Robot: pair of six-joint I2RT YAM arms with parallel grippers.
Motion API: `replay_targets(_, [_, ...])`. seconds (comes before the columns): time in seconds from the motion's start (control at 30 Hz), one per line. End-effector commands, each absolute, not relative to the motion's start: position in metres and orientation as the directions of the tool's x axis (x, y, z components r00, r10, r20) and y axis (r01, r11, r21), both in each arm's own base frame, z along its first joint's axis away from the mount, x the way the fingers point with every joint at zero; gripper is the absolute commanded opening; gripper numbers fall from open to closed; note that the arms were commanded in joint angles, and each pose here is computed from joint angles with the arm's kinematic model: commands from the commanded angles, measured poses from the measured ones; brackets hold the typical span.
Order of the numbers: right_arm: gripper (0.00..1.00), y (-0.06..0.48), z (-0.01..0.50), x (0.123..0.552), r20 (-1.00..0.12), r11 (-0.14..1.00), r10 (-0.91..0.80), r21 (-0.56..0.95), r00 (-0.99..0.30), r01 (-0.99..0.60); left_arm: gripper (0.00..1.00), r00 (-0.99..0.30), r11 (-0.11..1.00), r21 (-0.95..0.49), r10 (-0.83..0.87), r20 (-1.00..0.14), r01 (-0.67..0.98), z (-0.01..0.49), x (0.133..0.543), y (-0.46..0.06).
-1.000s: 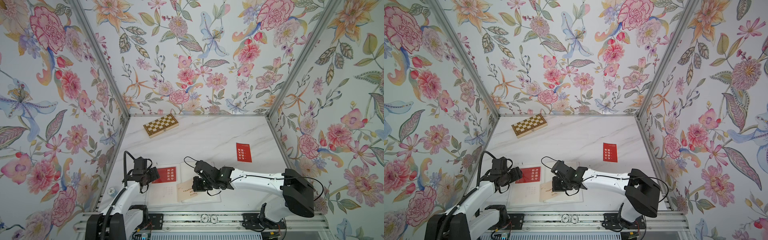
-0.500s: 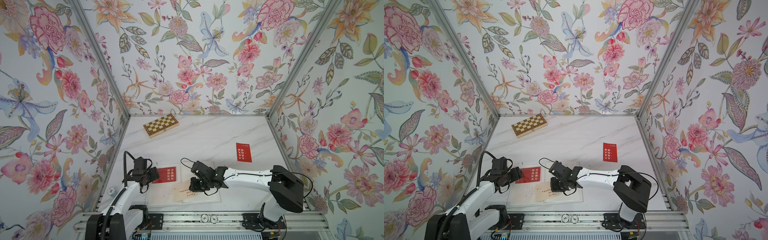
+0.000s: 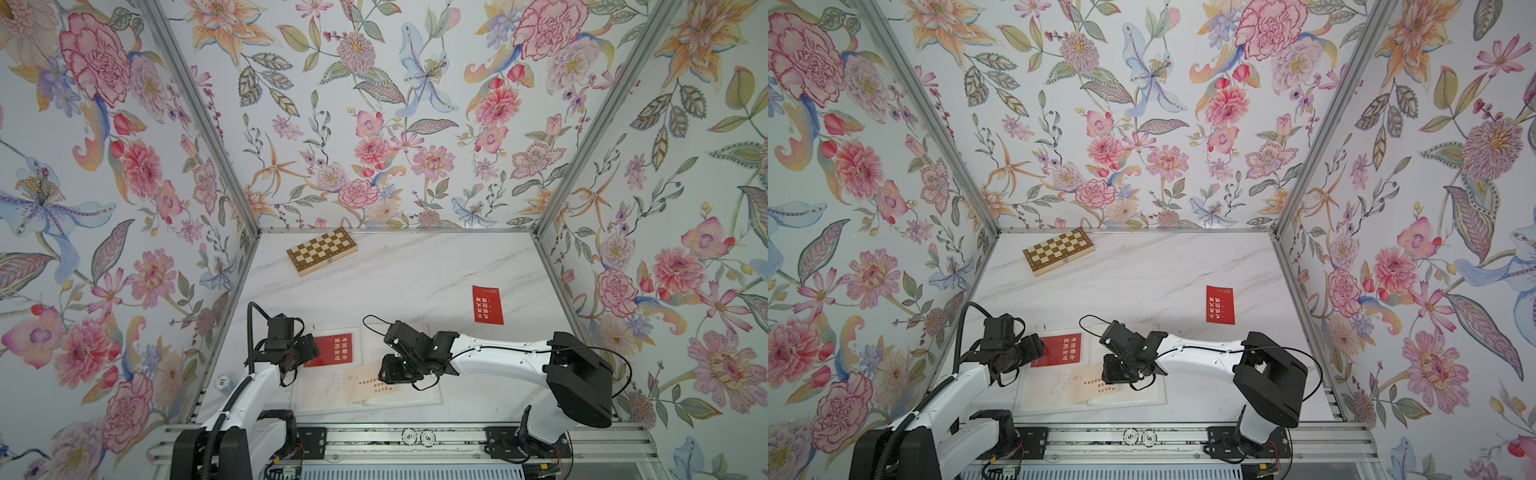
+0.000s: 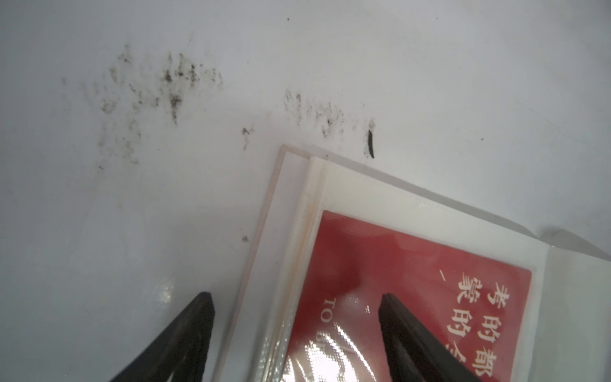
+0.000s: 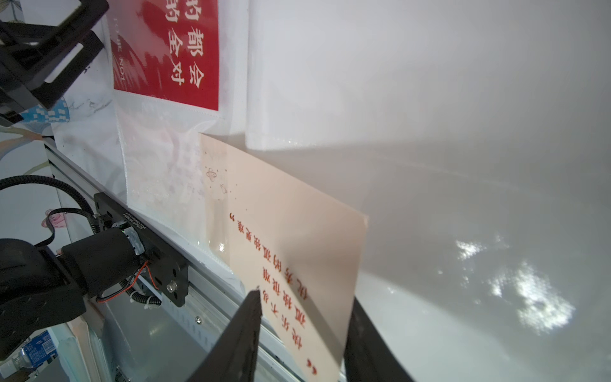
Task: Place the photos into the photo albums
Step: Insert the photo into the photo album.
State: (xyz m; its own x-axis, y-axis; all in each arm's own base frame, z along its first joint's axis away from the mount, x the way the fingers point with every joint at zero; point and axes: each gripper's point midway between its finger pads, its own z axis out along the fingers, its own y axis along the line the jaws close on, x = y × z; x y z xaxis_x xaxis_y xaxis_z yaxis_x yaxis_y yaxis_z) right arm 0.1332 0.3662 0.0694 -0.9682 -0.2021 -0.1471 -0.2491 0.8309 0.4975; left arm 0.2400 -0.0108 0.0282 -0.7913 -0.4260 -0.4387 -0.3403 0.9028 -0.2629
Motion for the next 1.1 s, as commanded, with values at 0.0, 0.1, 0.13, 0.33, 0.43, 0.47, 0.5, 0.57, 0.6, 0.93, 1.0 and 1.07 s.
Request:
replay_targets(0.0, [0.36, 0.371, 0.078, 0.135, -0.167, 0.827, -0.229, 0.487, -0.959, -0.282, 0.77, -0.816, 0.903, -0.267, -0.422, -0.395, -0.337, 0.017, 0.228, -0.015])
replay_targets(0.1, [0.31, 0.38, 0.08, 0.133, -0.166, 0.816, -0.257, 0.49, -0.952, -0.306, 0.77, -0.82, 0.904, -0.268, -0.418, -0.392, -0.333, 0.017, 0.228, -0.015])
replay_targets(0.13, [0.31, 0.383, 0.08, 0.132, -0.162, 0.812, -0.267, 0.493, -0.95, -0.312, 0.77, -0.82, 0.904, -0.268, -0.419, -0.39, -0.335, 0.016, 0.227, -0.015])
replay_targets(0.33, [0.26, 0.404, 0.077, 0.129, -0.129, 0.78, -0.329, 0.521, -0.936, -0.346, 0.77, -0.824, 0.904, -0.274, -0.417, -0.384, -0.329, 0.015, 0.228, -0.017])
replay_targets(0.43, [0.25, 0.416, 0.074, 0.126, -0.114, 0.766, -0.364, 0.527, -0.924, -0.367, 0.77, -0.824, 0.904, -0.276, -0.415, -0.386, -0.326, 0.015, 0.228, -0.017])
replay_targets(0.47, [0.25, 0.419, 0.074, 0.125, -0.11, 0.762, -0.373, 0.53, -0.921, -0.372, 0.77, -0.824, 0.904, -0.276, -0.415, -0.385, -0.326, 0.015, 0.228, -0.017])
replay_targets(0.5, [0.25, 0.422, 0.073, 0.124, -0.106, 0.757, -0.383, 0.534, -0.918, -0.378, 0.77, -0.824, 0.904, -0.278, -0.416, -0.386, -0.326, 0.015, 0.228, -0.018])
replay_targets(0.57, [0.25, 0.429, 0.073, 0.123, -0.101, 0.745, -0.397, 0.544, -0.912, -0.385, 0.77, -0.824, 0.904, -0.279, -0.415, -0.386, -0.325, 0.015, 0.229, -0.018])
replay_targets(0.6, [0.25, 0.431, 0.072, 0.122, -0.096, 0.742, -0.404, 0.547, -0.91, -0.387, 0.77, -0.825, 0.904, -0.278, -0.415, -0.384, -0.325, 0.015, 0.228, -0.018])
replay_targets(0.93, [0.25, 0.449, 0.059, 0.114, -0.049, 0.712, -0.453, 0.58, -0.89, -0.394, 0.77, -0.824, 0.904, -0.281, -0.415, -0.386, -0.324, 0.015, 0.229, -0.018])
replay_targets(1.0, [0.26, 0.453, 0.058, 0.115, -0.046, 0.703, -0.459, 0.592, -0.887, -0.394, 0.77, -0.824, 0.904, -0.281, -0.415, -0.387, -0.323, 0.015, 0.229, -0.018])
replay_targets(1.07, [0.27, 0.456, 0.056, 0.113, -0.035, 0.694, -0.465, 0.606, -0.885, -0.389, 0.77, -0.823, 0.904, -0.281, -0.415, -0.389, -0.323, 0.015, 0.229, -0.018])
